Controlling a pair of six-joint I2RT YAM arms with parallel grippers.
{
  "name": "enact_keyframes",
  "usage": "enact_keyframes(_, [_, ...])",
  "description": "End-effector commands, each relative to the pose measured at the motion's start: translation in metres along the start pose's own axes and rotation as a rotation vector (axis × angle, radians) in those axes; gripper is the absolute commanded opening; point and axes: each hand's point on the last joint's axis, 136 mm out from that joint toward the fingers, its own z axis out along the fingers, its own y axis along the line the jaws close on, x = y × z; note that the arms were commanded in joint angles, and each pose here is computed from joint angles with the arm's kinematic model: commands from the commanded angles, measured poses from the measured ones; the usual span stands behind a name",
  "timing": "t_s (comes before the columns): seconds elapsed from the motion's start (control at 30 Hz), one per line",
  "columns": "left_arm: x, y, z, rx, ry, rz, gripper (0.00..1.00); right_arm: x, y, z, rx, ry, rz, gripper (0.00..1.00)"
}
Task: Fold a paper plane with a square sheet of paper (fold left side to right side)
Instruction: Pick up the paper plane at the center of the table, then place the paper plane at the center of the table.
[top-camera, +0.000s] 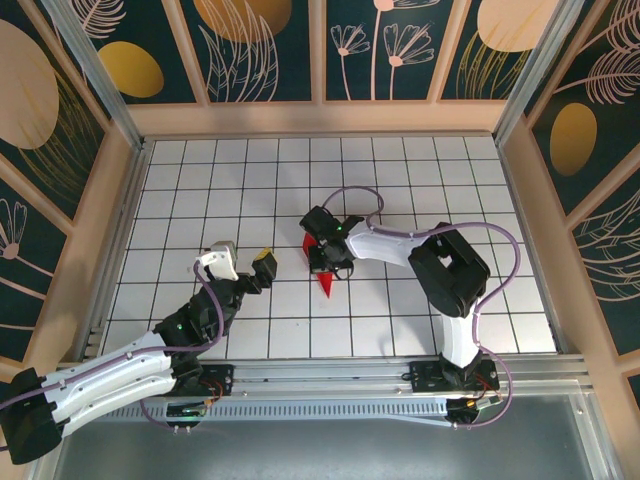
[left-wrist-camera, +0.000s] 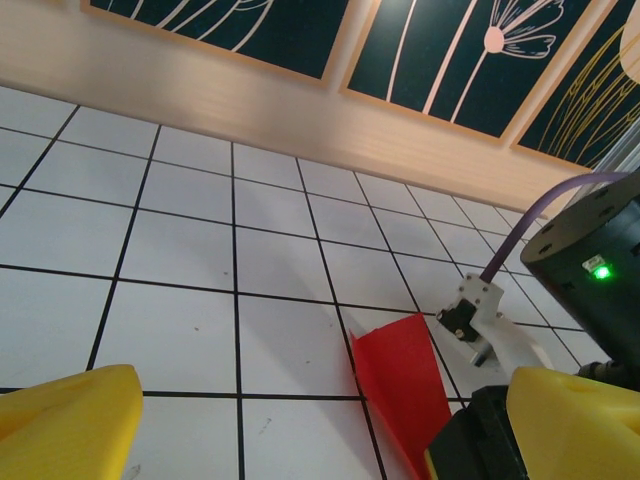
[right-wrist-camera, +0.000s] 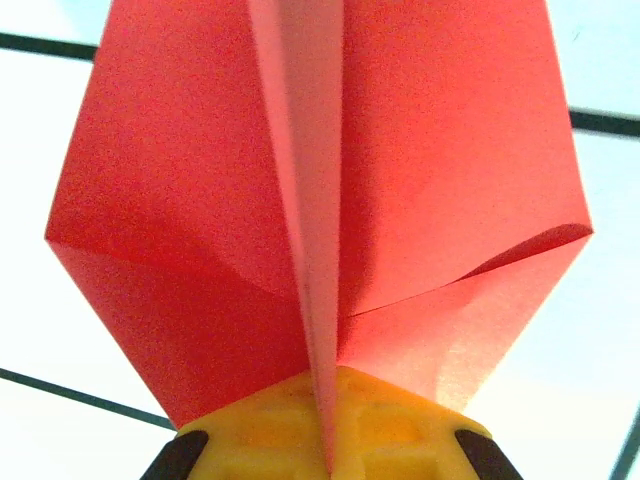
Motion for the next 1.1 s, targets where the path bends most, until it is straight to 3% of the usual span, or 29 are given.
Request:
enact_keyframes(0.0, [-0.006,0.006,-0.002,-0.024,-0.024,0.018,0.93,-0.023,-0.012,-0.027,0.078,-0.069,0.020,0.01])
enact_keyframes(0.53, [-0.005,0.016,-0.010,-0.037,-0.027,0.027,0.95,-0.117,-0.071,-0.027,0.307,-0.107,0.109,0.01])
enact_keyframes(0.8, [-0.005,0.013,-0.009,-0.033,-0.017,0.032,0.95,-0.135,-0.088,-0.002,0.374,-0.066,0.110,0.00])
enact_keyframes(1.07, [-0.004,0.008,-0.005,-0.033,-0.003,0.050,0.96,-0.137,-0.089,0.014,0.329,-0.055,0.117,0.00])
